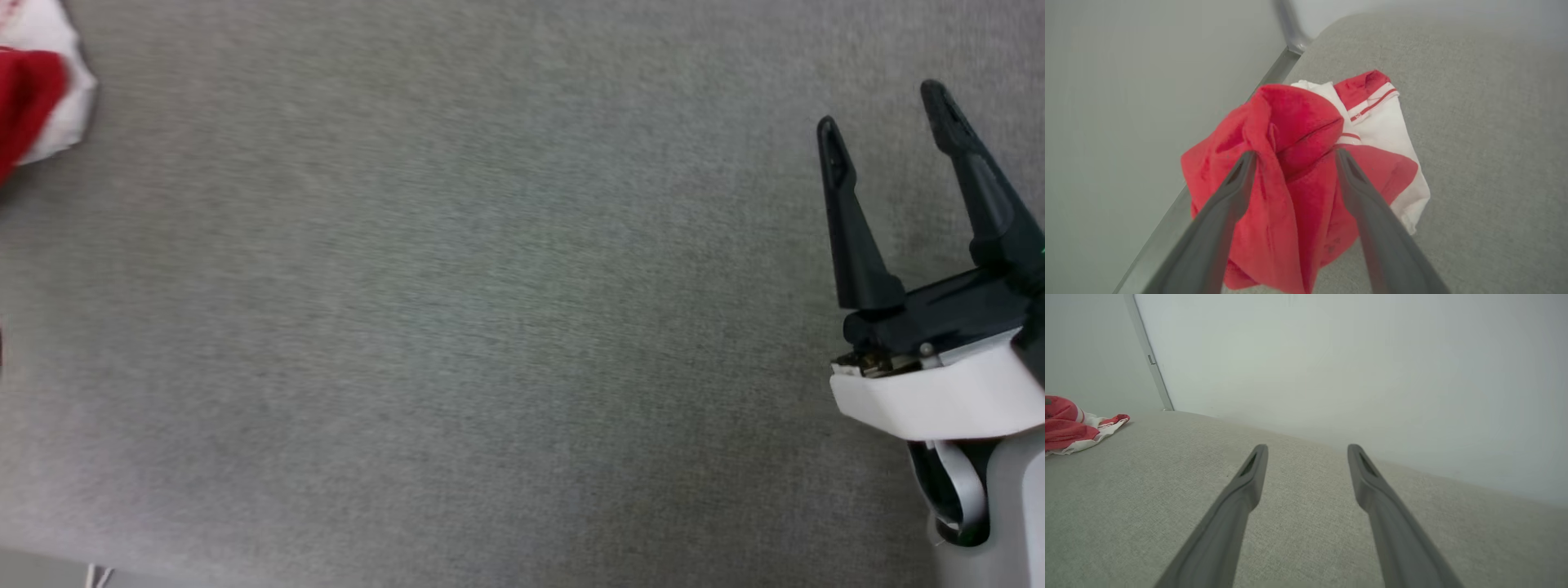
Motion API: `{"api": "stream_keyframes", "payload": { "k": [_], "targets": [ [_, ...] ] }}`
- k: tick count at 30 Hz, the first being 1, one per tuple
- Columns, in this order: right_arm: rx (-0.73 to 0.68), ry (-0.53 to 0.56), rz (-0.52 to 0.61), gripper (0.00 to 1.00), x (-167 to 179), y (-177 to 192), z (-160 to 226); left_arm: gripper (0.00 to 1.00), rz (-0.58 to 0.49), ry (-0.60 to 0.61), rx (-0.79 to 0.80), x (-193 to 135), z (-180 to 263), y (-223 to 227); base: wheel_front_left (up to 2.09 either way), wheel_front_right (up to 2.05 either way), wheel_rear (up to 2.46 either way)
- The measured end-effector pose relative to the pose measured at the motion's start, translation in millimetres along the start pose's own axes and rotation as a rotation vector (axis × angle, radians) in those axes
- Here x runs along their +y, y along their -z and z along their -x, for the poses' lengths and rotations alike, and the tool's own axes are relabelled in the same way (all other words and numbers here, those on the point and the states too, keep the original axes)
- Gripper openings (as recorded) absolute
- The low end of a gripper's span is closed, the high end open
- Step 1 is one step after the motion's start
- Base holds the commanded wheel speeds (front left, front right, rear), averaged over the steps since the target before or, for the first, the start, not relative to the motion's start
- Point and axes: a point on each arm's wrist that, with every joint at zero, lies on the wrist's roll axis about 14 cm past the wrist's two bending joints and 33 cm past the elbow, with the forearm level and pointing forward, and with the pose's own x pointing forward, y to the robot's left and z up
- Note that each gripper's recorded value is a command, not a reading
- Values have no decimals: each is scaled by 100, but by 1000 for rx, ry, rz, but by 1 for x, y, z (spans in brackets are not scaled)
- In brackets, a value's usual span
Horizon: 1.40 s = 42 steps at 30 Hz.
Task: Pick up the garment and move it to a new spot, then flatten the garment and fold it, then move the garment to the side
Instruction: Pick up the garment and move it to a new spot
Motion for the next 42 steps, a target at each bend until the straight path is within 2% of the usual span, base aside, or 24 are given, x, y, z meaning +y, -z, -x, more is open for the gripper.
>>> {"api": "stream_keyframes", "payload": {
  "k": [7, 13, 14, 15, 16, 23, 28, 35, 39, 42],
  "targets": [
    [69, 57, 3, 100, -27, 37, 5, 100, 44, -19, 281, -14, -41, 74, 0, 0, 0],
    [106, 87, 12, 100, -41, 51, 13, 100, 84, -23, 355, -21, -55, 100, 0, 0, 0],
    [106, 91, 16, 100, -43, 50, 13, 93, 84, -22, 351, -21, -55, 100, 0, 0, 0],
    [102, 93, 20, 100, -44, 48, 13, 42, 77, -17, 332, -21, -54, 99, 0, 0, 0],
    [100, 95, 23, 100, -44, 45, 13, 0, 74, -13, 315, -20, -53, 98, 0, 0, 0],
    [53, 90, 28, 100, -36, 18, 15, 0, 30, -1, 115, -10, -38, 68, 0, 0, 0],
    [8, 87, 11, 100, -24, -10, 21, 0, 26, -28, -203, 12, -8, -15, 0, 0, 0],
    [-67, 102, -2, 100, -10, -54, 42, 0, 59, -15, -577, 29, 59, -103, 0, 0, 0],
    [-96, 129, 2, 100, -10, -73, 60, 0, 86, 33, -745, 22, 97, -138, 0, 0, 0],
    [-108, 159, 13, 100, -13, -85, 76, 0, 99, 92, -820, 3, 120, -152, 0, 0, 0]
  ]
}}
